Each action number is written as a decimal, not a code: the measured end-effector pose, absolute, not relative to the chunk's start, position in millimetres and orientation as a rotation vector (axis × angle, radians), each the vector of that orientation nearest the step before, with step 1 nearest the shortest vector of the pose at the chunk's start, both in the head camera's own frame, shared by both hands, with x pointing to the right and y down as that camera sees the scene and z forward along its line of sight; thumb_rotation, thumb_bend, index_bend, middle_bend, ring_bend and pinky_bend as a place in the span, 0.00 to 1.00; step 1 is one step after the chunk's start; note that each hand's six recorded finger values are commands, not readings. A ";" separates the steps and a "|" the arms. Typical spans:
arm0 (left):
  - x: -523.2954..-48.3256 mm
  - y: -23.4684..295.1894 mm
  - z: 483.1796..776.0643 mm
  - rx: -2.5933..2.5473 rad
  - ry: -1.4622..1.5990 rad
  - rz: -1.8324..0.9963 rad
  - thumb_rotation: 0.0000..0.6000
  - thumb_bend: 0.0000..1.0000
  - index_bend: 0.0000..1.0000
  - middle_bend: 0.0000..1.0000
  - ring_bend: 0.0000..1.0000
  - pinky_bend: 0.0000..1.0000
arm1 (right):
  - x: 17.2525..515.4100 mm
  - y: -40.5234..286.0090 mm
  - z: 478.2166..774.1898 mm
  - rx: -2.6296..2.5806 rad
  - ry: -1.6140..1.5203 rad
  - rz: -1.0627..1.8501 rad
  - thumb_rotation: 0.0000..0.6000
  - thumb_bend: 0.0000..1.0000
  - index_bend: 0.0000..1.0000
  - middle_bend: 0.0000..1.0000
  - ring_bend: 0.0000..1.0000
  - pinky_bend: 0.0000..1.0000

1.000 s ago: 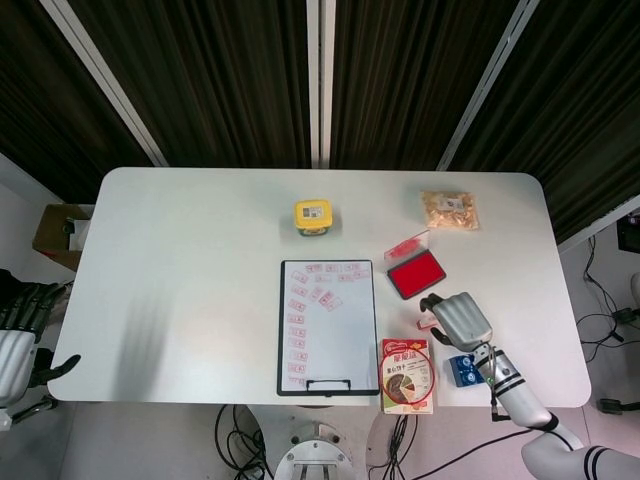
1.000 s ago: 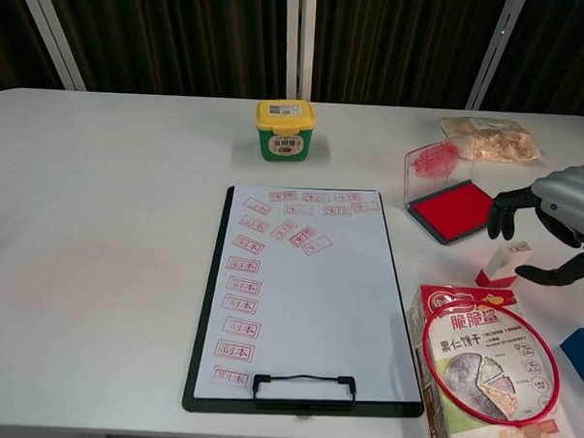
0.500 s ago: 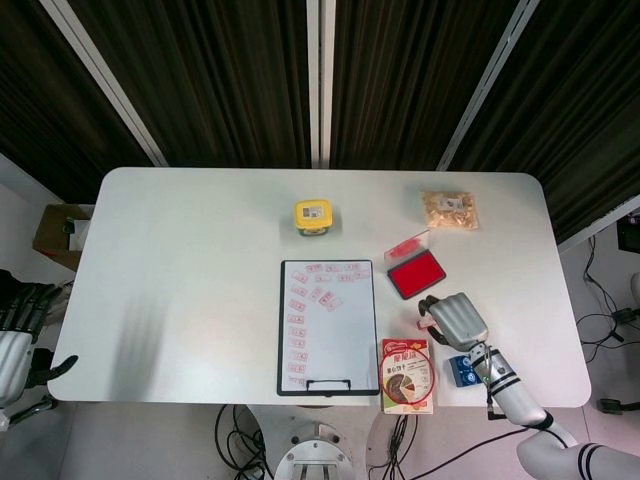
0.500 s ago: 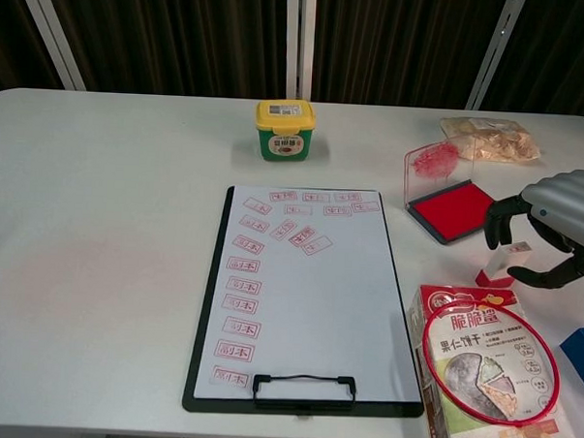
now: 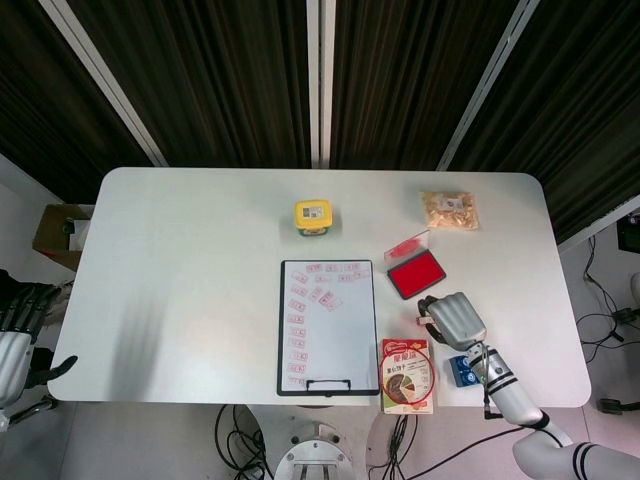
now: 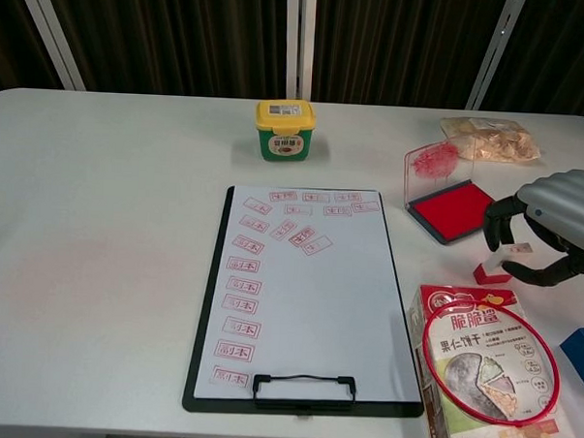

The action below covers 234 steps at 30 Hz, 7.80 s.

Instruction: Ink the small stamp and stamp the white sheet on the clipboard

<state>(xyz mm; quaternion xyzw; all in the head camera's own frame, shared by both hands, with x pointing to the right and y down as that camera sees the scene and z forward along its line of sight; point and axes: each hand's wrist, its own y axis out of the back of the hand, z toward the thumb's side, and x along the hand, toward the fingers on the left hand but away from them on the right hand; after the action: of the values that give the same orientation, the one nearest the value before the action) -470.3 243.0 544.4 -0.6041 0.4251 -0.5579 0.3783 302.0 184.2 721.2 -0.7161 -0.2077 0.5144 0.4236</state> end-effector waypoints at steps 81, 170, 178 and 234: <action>-475.2 237.8 550.3 -1.576 1.110 -1.433 1.00 0.00 0.10 0.09 0.07 0.16 | 276.1 63.6 685.4 -1.935 -0.636 1.093 1.00 0.50 1.00 0.87 0.93 1.00; -497.8 249.7 547.1 -1.580 1.147 -1.457 1.00 0.00 0.10 0.09 0.07 0.16 | 110.6 104.7 768.7 -1.859 -0.467 1.380 1.00 0.52 1.00 0.88 0.93 1.00; -498.2 249.3 546.6 -1.579 1.148 -1.455 1.00 0.00 0.10 0.09 0.07 0.16 | 111.1 110.1 774.8 -1.850 -0.440 1.392 1.00 0.52 1.00 0.88 0.93 1.00; -472.3 248.4 550.1 -1.604 1.099 -1.428 1.00 0.00 0.10 0.09 0.07 0.16 | 312.2 160.9 719.5 -1.841 -0.497 1.445 1.00 0.51 1.00 0.88 0.93 1.00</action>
<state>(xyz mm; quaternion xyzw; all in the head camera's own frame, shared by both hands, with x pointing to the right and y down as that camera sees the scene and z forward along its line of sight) -472.3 248.4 550.1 -0.6212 0.4255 -0.5530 0.3568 312.2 160.9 719.5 -0.7160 -0.1934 0.5622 0.3660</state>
